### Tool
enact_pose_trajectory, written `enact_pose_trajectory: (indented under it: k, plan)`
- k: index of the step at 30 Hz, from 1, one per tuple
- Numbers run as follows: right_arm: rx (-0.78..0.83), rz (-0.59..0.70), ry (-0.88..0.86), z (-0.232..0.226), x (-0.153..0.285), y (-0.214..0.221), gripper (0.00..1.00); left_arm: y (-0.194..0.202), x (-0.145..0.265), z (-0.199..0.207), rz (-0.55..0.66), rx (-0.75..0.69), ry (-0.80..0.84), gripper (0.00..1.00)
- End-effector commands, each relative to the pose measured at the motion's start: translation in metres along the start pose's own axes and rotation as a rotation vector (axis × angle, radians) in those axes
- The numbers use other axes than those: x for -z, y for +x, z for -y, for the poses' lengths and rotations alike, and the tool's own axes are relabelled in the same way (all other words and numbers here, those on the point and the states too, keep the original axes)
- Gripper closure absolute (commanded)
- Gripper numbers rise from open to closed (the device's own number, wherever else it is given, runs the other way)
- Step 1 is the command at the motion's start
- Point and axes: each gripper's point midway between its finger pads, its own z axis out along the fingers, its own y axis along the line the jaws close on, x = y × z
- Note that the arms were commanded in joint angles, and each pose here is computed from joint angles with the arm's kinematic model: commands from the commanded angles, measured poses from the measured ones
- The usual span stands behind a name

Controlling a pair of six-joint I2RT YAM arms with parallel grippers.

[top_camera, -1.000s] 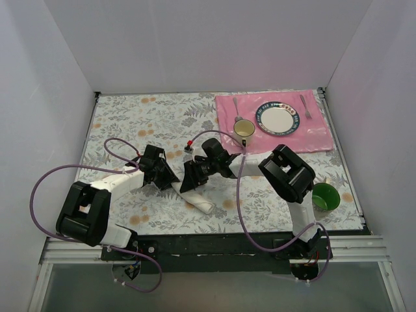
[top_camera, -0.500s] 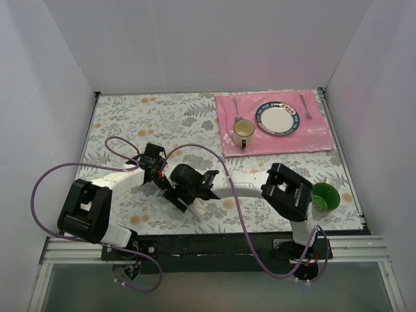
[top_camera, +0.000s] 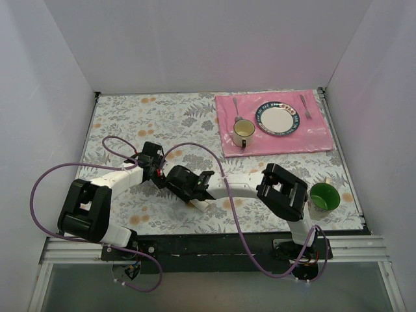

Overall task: Fold the napkin, place the utensils inside, and roll it up
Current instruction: Roll the napkin with the utensil

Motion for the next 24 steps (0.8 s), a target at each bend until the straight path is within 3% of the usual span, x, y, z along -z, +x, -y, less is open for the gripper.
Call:
enact_pose_trajectory:
  k: [1, 5, 12, 24]
  plan:
    - [-0.075, 0.02, -0.134, 0.006, -0.003, 0.001, 0.59, 0.008, 0.009, -0.006, -0.014, -0.064, -0.038, 0.58]
    - [-0.168, 0.027, -0.332, 0.0, -0.003, -0.003, 0.62, 0.002, 0.016, -0.002, 0.0, -0.08, -0.023, 0.46]
    - [-0.369, 0.023, -0.704, -0.009, -0.001, -0.002, 0.64, 0.009, 0.024, 0.014, -0.04, -0.08, 0.058, 0.39]
    - [-0.545, 0.021, -0.891, -0.005, 0.001, -0.002, 0.63, 0.021, 0.0, 0.007, -0.073, -0.029, 0.022, 0.4]
